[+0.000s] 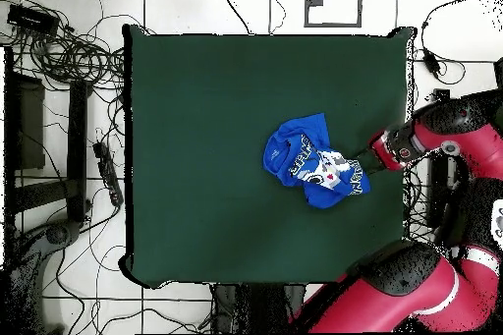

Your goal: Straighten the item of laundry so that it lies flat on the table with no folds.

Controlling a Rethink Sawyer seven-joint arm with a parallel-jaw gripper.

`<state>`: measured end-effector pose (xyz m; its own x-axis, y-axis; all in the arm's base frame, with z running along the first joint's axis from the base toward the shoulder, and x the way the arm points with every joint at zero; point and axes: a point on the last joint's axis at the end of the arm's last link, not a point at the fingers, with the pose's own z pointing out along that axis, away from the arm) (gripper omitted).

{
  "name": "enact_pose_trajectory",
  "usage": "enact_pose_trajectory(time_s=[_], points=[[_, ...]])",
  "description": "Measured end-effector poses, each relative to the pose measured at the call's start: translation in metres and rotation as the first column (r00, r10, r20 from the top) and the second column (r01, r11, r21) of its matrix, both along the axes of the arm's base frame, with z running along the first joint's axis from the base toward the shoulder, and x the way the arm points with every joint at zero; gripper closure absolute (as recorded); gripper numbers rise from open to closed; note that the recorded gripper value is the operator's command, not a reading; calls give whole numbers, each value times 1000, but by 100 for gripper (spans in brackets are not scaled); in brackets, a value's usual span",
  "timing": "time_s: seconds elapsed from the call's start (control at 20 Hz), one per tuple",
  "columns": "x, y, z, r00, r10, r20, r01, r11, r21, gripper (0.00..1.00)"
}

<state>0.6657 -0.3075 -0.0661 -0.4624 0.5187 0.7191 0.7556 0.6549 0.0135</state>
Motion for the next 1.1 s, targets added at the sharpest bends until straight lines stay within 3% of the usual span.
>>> enact_pose_trajectory(time_s=[0.6, 1.1], points=[[5, 15, 0, 1000, -14, 13, 13, 998, 58, 0], [9, 23, -4, 1000, -15, 23, 13, 997, 75, 0]])
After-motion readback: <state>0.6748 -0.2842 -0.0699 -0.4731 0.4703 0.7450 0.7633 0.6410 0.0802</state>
